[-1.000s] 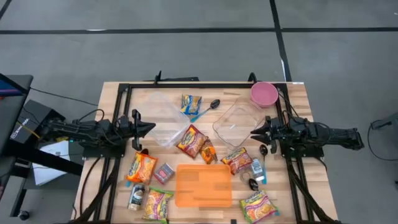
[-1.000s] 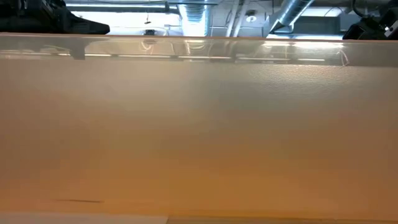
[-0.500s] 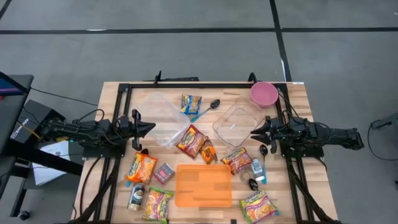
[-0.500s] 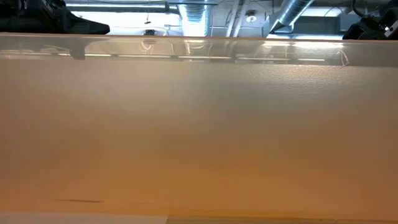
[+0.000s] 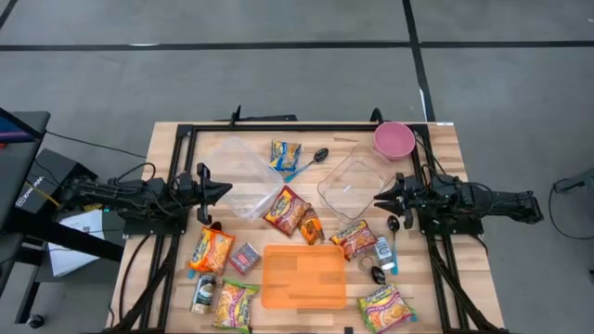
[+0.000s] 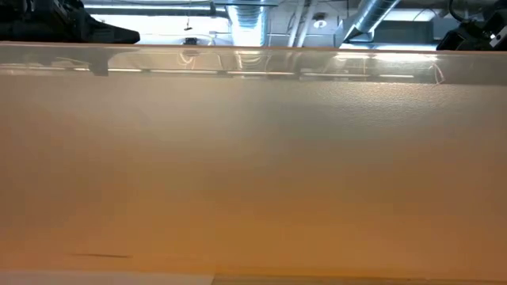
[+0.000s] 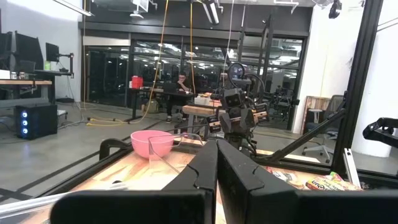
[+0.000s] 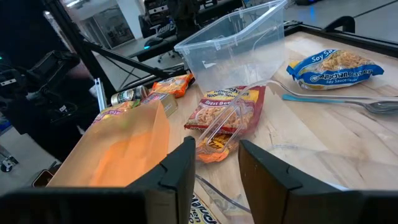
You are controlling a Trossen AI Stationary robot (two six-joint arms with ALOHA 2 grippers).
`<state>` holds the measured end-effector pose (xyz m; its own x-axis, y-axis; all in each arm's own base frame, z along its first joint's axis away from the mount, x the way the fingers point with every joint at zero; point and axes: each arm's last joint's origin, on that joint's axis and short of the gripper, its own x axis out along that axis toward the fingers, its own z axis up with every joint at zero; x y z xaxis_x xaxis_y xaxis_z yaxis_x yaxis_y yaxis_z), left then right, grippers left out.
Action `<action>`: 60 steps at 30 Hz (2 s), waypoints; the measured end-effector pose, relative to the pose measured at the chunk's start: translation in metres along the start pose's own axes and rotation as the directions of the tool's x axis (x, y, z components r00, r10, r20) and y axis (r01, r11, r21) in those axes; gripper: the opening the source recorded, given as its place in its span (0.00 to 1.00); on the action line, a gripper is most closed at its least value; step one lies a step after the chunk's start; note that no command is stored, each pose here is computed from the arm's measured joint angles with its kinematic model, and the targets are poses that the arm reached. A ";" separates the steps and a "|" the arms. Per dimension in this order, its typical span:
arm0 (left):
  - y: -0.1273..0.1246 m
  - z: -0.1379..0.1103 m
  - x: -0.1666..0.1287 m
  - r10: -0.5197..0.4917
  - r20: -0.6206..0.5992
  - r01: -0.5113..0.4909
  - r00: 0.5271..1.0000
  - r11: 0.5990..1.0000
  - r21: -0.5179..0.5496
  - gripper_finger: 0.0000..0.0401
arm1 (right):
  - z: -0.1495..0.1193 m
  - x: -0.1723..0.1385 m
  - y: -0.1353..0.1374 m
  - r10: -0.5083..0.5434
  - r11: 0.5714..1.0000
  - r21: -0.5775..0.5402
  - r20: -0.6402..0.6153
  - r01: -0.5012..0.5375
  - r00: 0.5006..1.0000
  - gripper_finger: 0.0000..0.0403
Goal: Pick & Place Food Item
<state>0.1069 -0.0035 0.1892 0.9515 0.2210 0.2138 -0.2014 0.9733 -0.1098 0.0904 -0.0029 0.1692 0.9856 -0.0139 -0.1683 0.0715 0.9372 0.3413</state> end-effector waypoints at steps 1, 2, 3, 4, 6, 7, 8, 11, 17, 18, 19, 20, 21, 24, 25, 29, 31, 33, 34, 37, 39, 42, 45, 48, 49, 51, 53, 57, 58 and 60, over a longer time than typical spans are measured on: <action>0.000 0.000 0.000 0.000 0.000 0.000 1.000 1.000 0.000 0.01 | 0.000 0.000 0.000 0.000 1.000 0.000 0.000 0.000 1.000 0.29; 0.000 0.000 0.000 0.000 0.001 0.000 1.000 1.000 0.000 0.01 | 0.000 0.000 0.000 0.000 1.000 0.000 0.000 0.000 1.000 0.29; 0.000 0.000 0.000 0.000 0.000 0.000 1.000 1.000 0.000 0.01 | 0.000 0.000 0.000 0.000 1.000 0.000 0.000 0.000 1.000 0.29; 0.000 0.000 0.000 0.000 0.000 0.000 1.000 1.000 0.000 0.01 | 0.000 0.000 0.000 0.000 1.000 0.000 0.000 0.000 1.000 0.29; 0.000 0.000 0.000 0.000 0.000 0.000 1.000 1.000 0.000 0.01 | 0.000 0.000 0.000 0.000 1.000 0.000 0.000 0.000 1.000 0.29; 0.000 0.000 0.000 0.000 0.000 0.000 1.000 1.000 0.000 0.01 | 0.000 0.000 0.000 0.000 1.000 0.000 0.000 0.000 1.000 0.29; 0.000 0.000 0.000 0.000 0.000 0.000 1.000 1.000 0.000 0.01 | 0.000 0.000 0.000 0.000 1.000 0.000 0.000 0.000 1.000 0.29; 0.000 0.000 0.000 0.000 0.000 0.000 1.000 1.000 0.000 0.01 | 0.000 0.000 0.000 0.000 1.000 0.000 0.000 0.000 1.000 0.29; 0.000 0.001 0.000 -0.001 0.008 0.002 1.000 0.997 -0.080 0.01 | 0.000 0.000 0.000 0.000 1.000 0.000 0.000 0.000 1.000 0.29; 0.000 0.002 0.000 -0.002 0.022 0.005 1.000 0.988 -0.157 0.01 | 0.000 0.000 0.000 0.000 1.000 0.000 0.000 0.000 1.000 0.29; 0.000 0.005 0.000 -0.002 0.046 0.013 0.999 0.969 -0.248 0.01 | 0.000 0.000 0.000 0.000 1.000 0.000 0.000 0.000 1.000 0.29; 0.000 0.008 0.000 -0.002 0.077 0.029 0.997 0.938 -0.345 0.01 | 0.000 0.000 0.000 0.000 1.000 0.000 0.000 0.000 1.000 0.29; 0.000 0.010 0.000 -0.002 0.102 0.046 0.995 0.899 -0.436 0.01 | 0.000 0.000 0.000 0.000 1.000 0.000 0.000 0.000 1.000 0.29; 0.000 0.012 -0.001 -0.002 0.123 0.077 0.992 0.791 -0.607 0.01 | 0.000 0.000 0.000 0.000 1.000 0.000 0.000 0.000 1.000 0.29; 0.000 0.012 -0.001 -0.002 0.124 0.081 0.992 0.761 -0.643 0.01 | 0.000 0.000 0.000 0.000 1.000 0.000 0.000 0.000 1.000 0.29; 0.000 0.014 -0.001 0.012 0.134 0.088 0.991 0.699 -0.710 0.01 | 0.000 0.000 0.000 0.000 1.000 0.000 0.000 0.000 1.000 0.29; 0.001 0.015 -0.001 0.031 0.144 0.083 0.989 0.692 -0.717 0.01 | 0.000 0.000 0.000 0.000 1.000 0.000 0.000 0.000 1.000 0.29; 0.001 0.015 -0.001 0.046 0.145 0.073 0.988 0.692 -0.719 0.01 | 0.000 0.000 0.000 0.000 1.000 0.000 0.000 0.000 1.000 0.29; 0.001 0.015 -0.001 0.053 0.145 0.068 0.988 0.692 -0.719 0.01 | 0.000 0.000 0.000 0.000 1.000 0.000 0.000 0.000 1.000 0.29; 0.002 0.015 -0.001 0.056 0.145 0.064 0.988 0.705 -0.706 0.01 | 0.000 0.000 0.000 0.000 1.000 0.000 0.000 0.000 1.000 0.29; 0.002 0.015 -0.001 0.071 0.145 0.052 0.987 0.710 -0.702 0.01 | 0.000 0.000 0.000 0.000 1.000 -0.001 0.000 0.000 1.000 0.29; 0.004 0.015 -0.001 0.147 0.143 -0.003 0.979 0.705 -0.709 0.01 | 0.001 0.000 -0.001 -0.039 0.979 -0.199 0.020 0.042 0.999 0.29; 0.006 0.015 -0.002 0.200 0.142 -0.040 0.969 0.699 -0.714 0.03 | 0.002 0.000 -0.002 -0.072 0.926 -0.369 0.036 0.080 0.997 0.29; 0.006 0.019 -0.002 0.213 0.179 -0.018 0.960 0.689 -0.725 0.10 | 0.002 0.000 -0.002 -0.073 0.921 -0.382 0.037 0.082 0.997 0.29; 0.006 0.021 -0.003 0.215 0.202 -0.004 0.956 0.694 -0.720 0.13 | 0.002 0.000 -0.002 -0.074 0.925 -0.371 0.037 0.082 0.997 0.29; 0.007 0.027 -0.004 0.218 0.255 0.022 0.942 0.718 -0.695 0.19 | 0.002 0.000 -0.002 -0.073 0.927 -0.364 0.042 0.084 0.996 0.29; 0.007 0.033 -0.006 0.223 0.312 0.038 0.924 0.757 -0.652 0.26 | 0.003 0.000 -0.002 -0.075 0.928 -0.362 0.055 0.090 0.996 0.29; 0.008 0.044 -0.011 0.225 0.414 0.047 0.882 0.832 -0.553 0.39 | 0.011 0.000 0.001 -0.037 0.936 -0.341 0.139 0.083 0.990 0.29; 0.008 0.046 -0.012 0.224 0.429 0.044 0.875 0.847 -0.530 0.41 | 0.015 -0.001 0.003 -0.018 0.952 -0.299 0.178 0.071 0.984 0.29; 0.009 0.048 -0.013 0.224 0.447 0.034 0.866 0.866 -0.500 0.47 | 0.025 -0.003 0.007 0.022 0.986 -0.166 0.283 0.026 0.959 0.29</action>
<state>0.0819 0.0049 0.2319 0.6754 0.4366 0.5943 -0.0257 0.8194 -0.5727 0.0914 -0.0051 0.1951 0.9899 -0.0914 0.1080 0.0712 0.9814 0.1784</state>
